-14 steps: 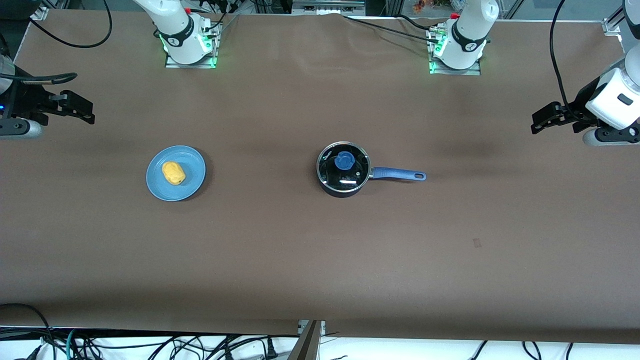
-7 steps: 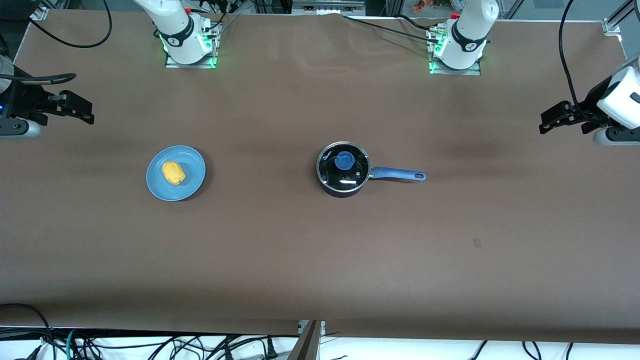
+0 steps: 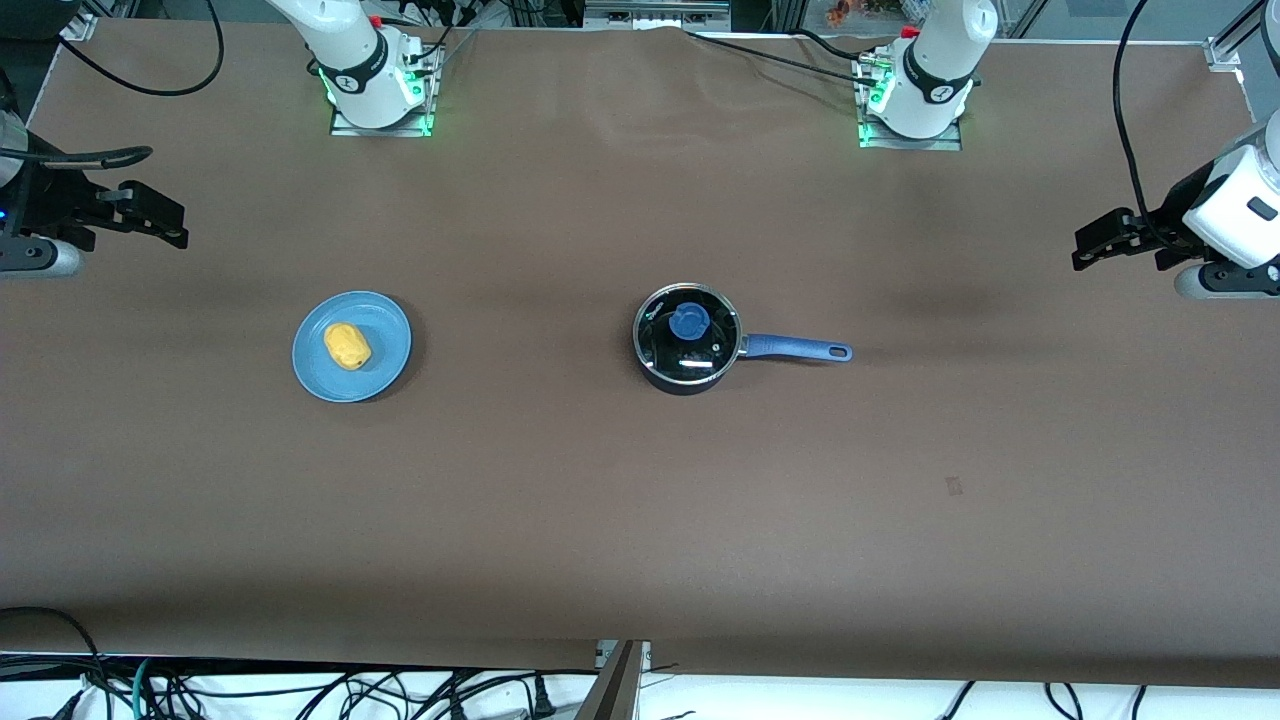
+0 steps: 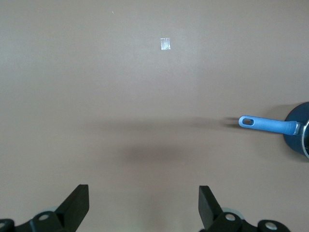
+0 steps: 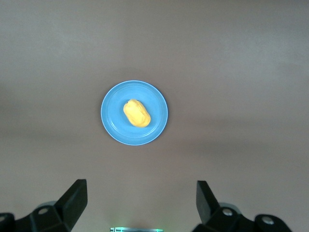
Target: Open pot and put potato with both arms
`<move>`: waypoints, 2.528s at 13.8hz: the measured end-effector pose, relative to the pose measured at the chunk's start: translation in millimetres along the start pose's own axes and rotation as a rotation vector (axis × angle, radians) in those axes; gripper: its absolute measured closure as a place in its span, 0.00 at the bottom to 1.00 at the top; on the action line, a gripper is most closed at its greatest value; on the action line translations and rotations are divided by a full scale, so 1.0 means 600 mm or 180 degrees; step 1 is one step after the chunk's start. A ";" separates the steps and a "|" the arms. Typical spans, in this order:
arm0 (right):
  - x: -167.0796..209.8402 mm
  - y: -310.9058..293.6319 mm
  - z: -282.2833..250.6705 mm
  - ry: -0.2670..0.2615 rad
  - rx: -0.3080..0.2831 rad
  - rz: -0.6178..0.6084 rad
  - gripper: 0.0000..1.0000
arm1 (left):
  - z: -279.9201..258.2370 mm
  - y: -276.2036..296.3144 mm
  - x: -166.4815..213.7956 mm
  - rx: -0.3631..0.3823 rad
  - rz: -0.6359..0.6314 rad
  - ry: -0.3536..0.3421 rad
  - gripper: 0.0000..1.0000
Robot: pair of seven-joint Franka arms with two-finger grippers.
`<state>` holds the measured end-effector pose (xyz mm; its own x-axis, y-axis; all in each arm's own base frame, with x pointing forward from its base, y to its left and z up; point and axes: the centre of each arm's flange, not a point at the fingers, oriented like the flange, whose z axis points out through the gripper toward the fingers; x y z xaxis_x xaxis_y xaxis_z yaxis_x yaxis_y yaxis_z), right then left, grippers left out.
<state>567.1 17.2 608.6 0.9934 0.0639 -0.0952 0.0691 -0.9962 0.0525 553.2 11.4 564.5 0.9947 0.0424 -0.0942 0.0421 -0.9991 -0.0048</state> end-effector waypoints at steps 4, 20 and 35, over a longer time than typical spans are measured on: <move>0.000 -0.001 0.000 0.0000 0.0037 0.0001 0.00 | 0.011 -0.007 0.008 -0.0002 -0.0039 -0.0036 0.00; 0.047 -0.013 0.075 -0.0203 0.0081 -0.0040 0.00 | 0.045 0.069 -0.007 -0.0365 -0.0480 -0.0422 0.00; 0.143 -0.033 0.397 -0.0434 0.0133 -0.0393 0.00 | 0.334 0.737 -0.122 -0.0244 0.0322 -0.0029 0.00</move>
<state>629.5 28.1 362.8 0.9558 0.1800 -0.2325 0.1829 -0.9831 -0.0090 480.3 -433.3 369.6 0.9933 -0.0589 -0.0995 -0.0509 -0.9954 0.0813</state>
